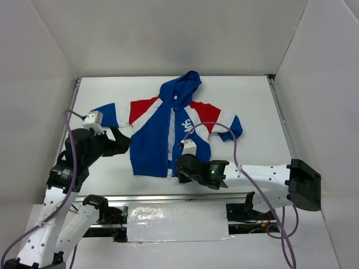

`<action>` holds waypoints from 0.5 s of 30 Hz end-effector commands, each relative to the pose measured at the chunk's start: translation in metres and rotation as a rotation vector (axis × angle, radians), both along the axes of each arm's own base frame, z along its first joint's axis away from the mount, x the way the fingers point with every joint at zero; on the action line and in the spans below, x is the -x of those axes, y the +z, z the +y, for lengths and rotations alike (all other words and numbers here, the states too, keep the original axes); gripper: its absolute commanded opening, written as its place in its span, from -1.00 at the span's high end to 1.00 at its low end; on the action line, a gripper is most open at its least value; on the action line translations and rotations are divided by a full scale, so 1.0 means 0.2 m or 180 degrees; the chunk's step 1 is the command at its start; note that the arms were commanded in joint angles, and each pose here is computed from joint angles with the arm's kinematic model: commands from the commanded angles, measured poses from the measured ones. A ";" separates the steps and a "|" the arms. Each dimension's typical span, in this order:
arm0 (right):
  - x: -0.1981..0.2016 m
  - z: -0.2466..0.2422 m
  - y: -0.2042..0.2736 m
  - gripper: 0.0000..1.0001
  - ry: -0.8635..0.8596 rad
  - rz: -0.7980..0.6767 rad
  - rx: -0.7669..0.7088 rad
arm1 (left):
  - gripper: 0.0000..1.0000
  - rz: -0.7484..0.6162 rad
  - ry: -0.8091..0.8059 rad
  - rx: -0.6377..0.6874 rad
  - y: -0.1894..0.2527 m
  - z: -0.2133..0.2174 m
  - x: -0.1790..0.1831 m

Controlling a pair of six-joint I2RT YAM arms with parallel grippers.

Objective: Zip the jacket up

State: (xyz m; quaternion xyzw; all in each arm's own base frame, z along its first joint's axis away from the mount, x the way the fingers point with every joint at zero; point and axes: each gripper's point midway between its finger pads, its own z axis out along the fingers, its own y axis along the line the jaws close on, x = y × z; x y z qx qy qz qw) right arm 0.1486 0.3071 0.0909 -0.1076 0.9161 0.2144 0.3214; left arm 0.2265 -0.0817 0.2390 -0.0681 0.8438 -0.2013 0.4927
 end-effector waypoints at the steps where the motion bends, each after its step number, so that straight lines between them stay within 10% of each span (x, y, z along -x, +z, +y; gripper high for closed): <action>1: -0.06 -0.02 0.02 1.00 -0.0196 -0.0089 -0.0232 | -0.99 -0.0019 -0.0836 0.0658 0.02 -0.28 0.02; 6: -0.03 -0.02 -0.03 1.00 -0.0112 0.0002 -0.0280 | -0.93 0.0247 -0.1534 0.1601 -0.13 -0.55 0.12; 15: 0.04 0.07 -0.13 1.00 0.0236 0.0218 -0.0139 | -0.85 0.0714 -0.1587 0.1575 -0.39 -0.74 0.15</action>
